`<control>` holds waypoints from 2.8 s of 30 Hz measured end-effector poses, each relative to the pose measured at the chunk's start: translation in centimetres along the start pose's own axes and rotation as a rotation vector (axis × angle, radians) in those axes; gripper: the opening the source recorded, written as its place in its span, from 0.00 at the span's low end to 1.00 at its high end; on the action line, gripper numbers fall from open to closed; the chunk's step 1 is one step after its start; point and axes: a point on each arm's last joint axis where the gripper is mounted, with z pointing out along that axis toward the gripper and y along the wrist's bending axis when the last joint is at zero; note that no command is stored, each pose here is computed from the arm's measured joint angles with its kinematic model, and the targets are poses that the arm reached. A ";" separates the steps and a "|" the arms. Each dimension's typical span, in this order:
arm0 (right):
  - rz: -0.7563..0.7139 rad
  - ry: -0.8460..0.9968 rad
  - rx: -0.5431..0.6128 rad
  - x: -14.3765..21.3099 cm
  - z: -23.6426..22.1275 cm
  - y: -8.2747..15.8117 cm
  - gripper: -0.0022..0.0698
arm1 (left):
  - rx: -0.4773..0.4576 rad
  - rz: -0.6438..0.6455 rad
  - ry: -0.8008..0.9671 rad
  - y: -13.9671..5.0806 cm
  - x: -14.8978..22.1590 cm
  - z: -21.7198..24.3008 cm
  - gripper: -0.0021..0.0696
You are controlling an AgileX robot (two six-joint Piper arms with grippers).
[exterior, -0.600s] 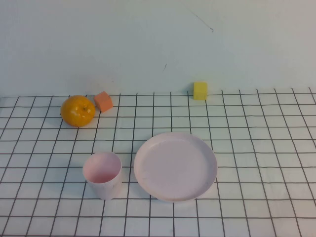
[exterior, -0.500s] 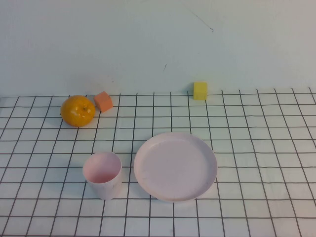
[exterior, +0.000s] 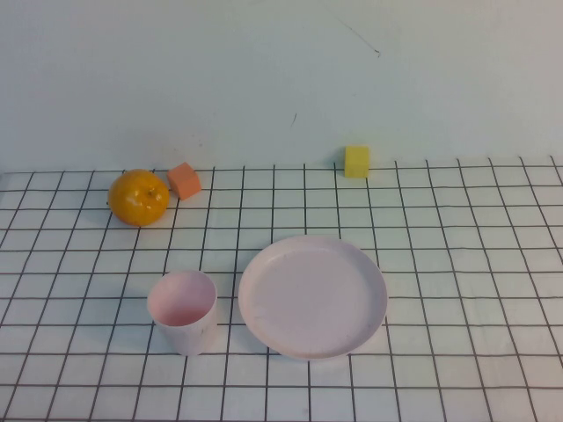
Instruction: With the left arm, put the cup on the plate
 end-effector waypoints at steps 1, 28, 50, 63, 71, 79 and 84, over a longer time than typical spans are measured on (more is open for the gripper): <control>0.000 0.000 0.000 0.0 0.0 0.0 0.03 | 0.000 0.000 0.000 0.0 0.0 0.0 0.03; 0.000 0.000 0.000 0.0 0.0 0.0 0.03 | 0.000 0.000 0.000 0.0 0.0 0.0 0.03; 0.000 0.000 0.000 0.0 0.0 0.0 0.03 | 0.009 0.009 -0.167 -0.1 -1.4 -0.1 0.03; 0.000 0.000 0.000 0.0 0.0 0.0 0.03 | 0.036 0.013 -0.535 -0.3 -4.6 -1.2 0.03; 0.000 0.000 0.000 0.0 0.0 0.0 0.03 | 0.039 0.013 -0.586 -0.4 -4.9 -1.5 0.03; 0.000 0.000 0.000 0.0 0.0 0.0 0.03 | 0.041 -0.015 -0.565 -0.3 -4.8 -1.4 0.03; 0.000 0.000 0.000 0.0 0.0 0.0 0.03 | 0.047 -0.073 -0.626 -0.2 -5.3 -1.7 0.03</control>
